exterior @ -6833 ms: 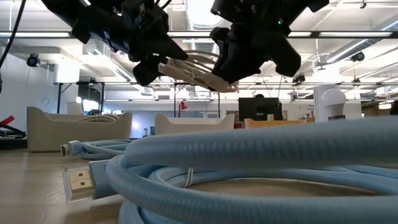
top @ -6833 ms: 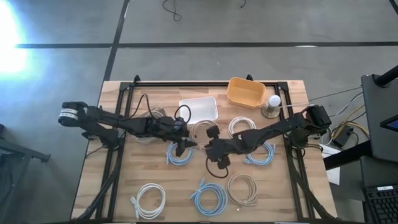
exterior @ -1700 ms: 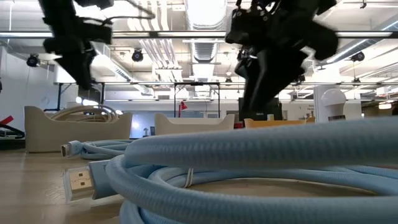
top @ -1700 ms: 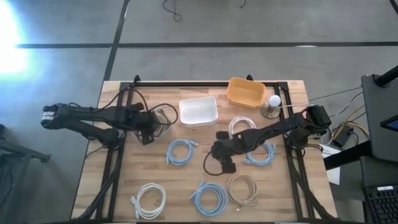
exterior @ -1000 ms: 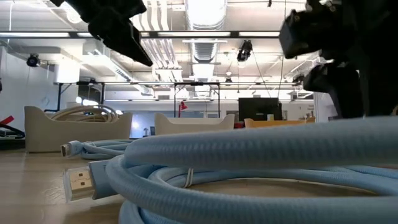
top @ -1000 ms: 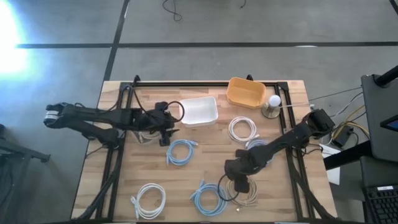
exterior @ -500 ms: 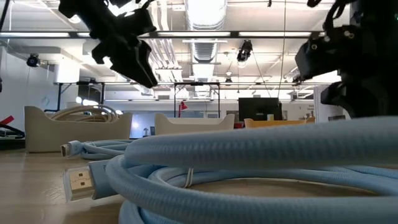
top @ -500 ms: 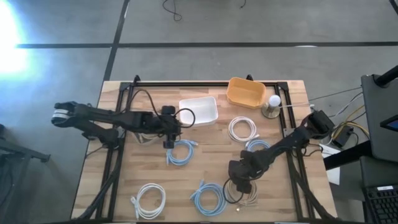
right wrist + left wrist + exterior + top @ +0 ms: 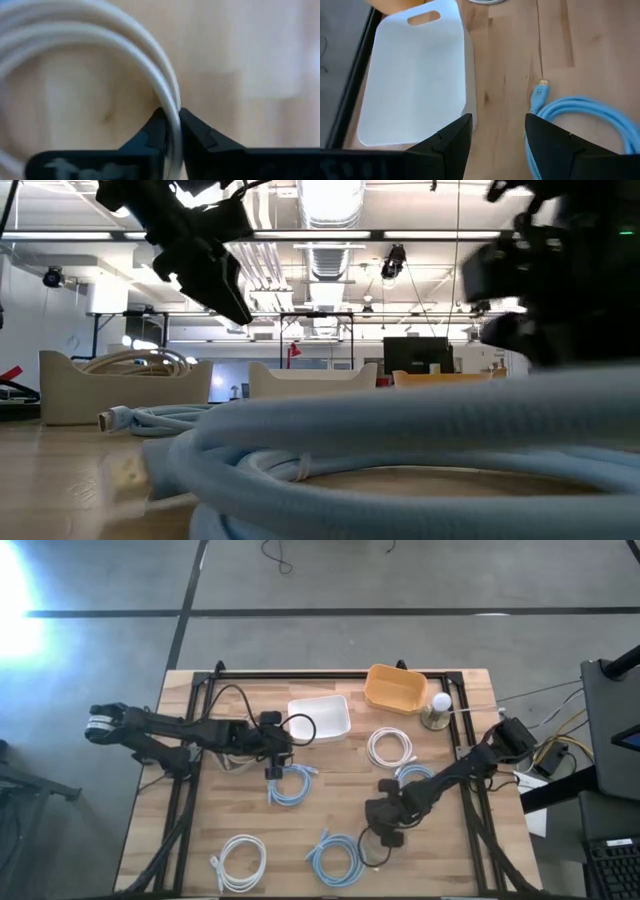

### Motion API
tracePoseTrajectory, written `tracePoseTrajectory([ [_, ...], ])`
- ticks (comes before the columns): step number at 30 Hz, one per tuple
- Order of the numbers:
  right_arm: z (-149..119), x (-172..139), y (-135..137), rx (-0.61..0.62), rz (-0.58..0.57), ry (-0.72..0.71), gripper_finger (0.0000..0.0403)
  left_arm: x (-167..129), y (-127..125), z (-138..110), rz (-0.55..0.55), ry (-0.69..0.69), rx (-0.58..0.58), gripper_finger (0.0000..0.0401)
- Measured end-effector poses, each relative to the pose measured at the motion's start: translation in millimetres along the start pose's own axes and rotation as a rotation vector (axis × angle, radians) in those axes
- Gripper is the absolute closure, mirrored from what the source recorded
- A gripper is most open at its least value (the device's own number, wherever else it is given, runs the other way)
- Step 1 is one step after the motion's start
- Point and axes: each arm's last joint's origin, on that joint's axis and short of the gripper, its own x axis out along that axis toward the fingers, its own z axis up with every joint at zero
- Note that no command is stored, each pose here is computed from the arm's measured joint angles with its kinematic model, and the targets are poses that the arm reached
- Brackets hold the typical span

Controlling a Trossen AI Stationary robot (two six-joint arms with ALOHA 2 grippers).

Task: Sort HDMI cables
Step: Put the brown HDMI cable into the gray bin

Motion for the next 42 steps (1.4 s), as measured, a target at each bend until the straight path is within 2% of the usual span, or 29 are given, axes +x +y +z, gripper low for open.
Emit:
tracePoseTrajectory([
  [2,6,-3,-5,-0.041,-0.049,-0.032,0.0384,0,0,1,-0.014,-0.006,-0.073,0.0195],
  [5,18,-8,-10,-0.114,-0.136,-0.096,0.0385,0,-1,2,-0.037,-0.017,-0.193,0.0195],
  [10,41,-20,-24,-0.237,-0.348,-0.195,0.0385,0,-3,6,-0.115,-0.053,-0.340,0.0195],
  [16,70,-37,-45,-0.251,-0.537,-0.269,0.0386,-2,-5,17,-0.245,-0.150,-0.405,0.0195],
  [20,85,-47,-58,-0.251,-0.613,-0.292,0.0387,-3,-5,20,-0.271,-0.189,-0.409,0.0195],
  [27,103,-64,-59,-0.320,-0.642,-0.340,0.0387,-3,-5,22,-0.313,-0.194,-0.453,0.0195],
  [37,121,-82,-54,-0.375,-0.656,-0.442,0.0387,-7,-9,30,-0.498,-0.272,-0.415,0.0195],
  [42,124,-83,-53,-0.418,-0.667,-0.462,0.0387,-8,-9,33,-0.530,-0.302,-0.393,0.0195],
])
